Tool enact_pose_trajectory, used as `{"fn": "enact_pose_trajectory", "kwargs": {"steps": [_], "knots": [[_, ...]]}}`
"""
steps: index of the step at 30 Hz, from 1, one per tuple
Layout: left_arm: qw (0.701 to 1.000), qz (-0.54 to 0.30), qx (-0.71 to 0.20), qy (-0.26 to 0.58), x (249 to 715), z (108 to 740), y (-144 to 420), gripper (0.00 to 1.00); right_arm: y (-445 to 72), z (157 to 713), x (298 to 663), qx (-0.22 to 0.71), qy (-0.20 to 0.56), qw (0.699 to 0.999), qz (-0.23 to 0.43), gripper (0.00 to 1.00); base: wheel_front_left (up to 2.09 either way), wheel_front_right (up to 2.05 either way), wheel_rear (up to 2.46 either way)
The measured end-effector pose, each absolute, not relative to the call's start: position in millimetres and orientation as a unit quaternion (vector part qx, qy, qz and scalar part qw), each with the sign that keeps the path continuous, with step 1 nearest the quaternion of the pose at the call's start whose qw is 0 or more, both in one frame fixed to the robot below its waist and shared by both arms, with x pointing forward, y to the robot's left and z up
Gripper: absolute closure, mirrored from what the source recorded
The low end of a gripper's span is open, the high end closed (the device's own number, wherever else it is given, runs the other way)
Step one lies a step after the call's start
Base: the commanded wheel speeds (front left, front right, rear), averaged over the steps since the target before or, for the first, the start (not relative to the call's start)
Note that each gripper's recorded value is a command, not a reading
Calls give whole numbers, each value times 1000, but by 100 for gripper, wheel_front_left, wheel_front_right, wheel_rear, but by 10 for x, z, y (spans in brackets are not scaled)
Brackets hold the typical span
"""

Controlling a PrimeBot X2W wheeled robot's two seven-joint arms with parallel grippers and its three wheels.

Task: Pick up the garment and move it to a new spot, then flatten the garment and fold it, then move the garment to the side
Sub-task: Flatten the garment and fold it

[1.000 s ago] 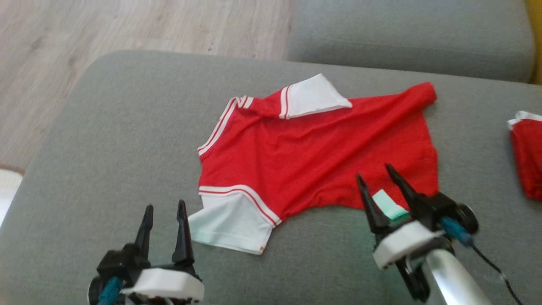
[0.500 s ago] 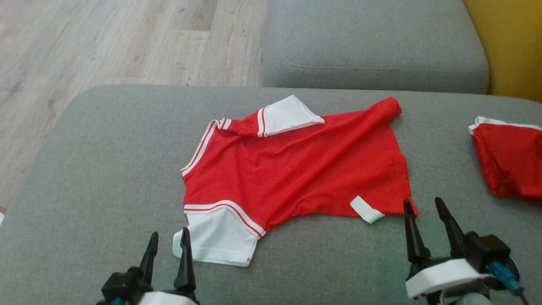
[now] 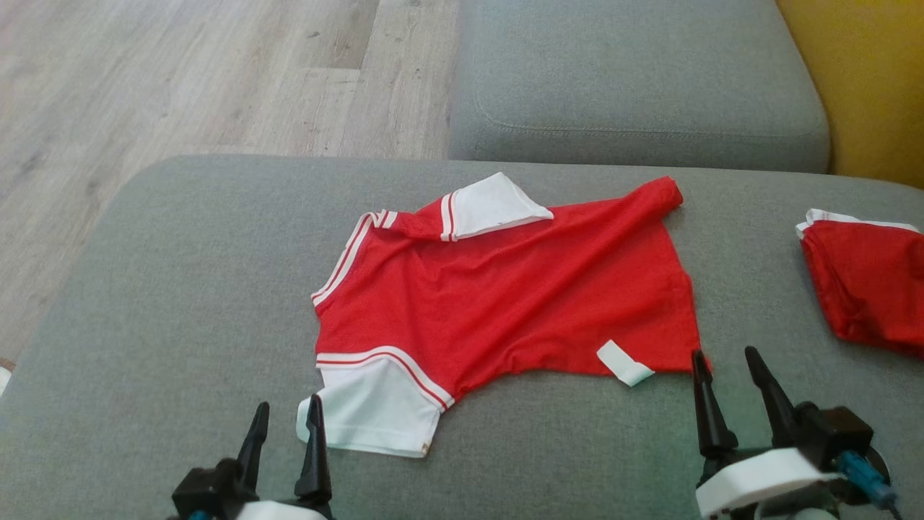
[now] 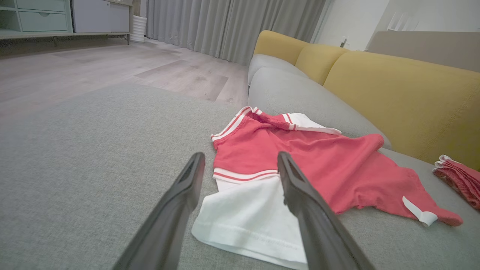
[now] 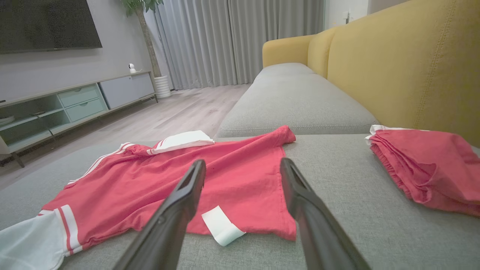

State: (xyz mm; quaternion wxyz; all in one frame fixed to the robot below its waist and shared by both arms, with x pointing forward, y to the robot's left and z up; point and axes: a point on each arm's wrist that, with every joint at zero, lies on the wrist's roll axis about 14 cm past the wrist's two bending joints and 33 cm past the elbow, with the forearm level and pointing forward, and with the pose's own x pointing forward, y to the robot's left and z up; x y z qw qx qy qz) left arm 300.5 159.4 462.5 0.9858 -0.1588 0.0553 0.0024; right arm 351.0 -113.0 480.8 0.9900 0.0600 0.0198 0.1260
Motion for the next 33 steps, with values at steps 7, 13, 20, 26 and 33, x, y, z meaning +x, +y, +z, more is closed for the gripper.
{"fn": "enact_pose_trajectory", "kwargs": {"steps": [7,13,20,26,33], "knots": [[984,5,-161,81,2964,4503,1603,0,-1136,4763,3500,64,28,990,124,0,0,0,0],[970,16,-146,192,2833,3988,1697,0,-1171,4683,3491,65,43,990,118,0,0,0,0],[961,18,-149,233,2999,3807,1685,0,-1291,4586,3473,64,61,991,100,0,0,0,0],[954,7,-156,257,3091,3683,1592,0,-1396,4510,3452,63,73,992,83,0,0,0,0],[951,12,-149,270,3219,3587,1637,0,-1460,4427,3459,61,87,992,72,0,0,0,0]]}}
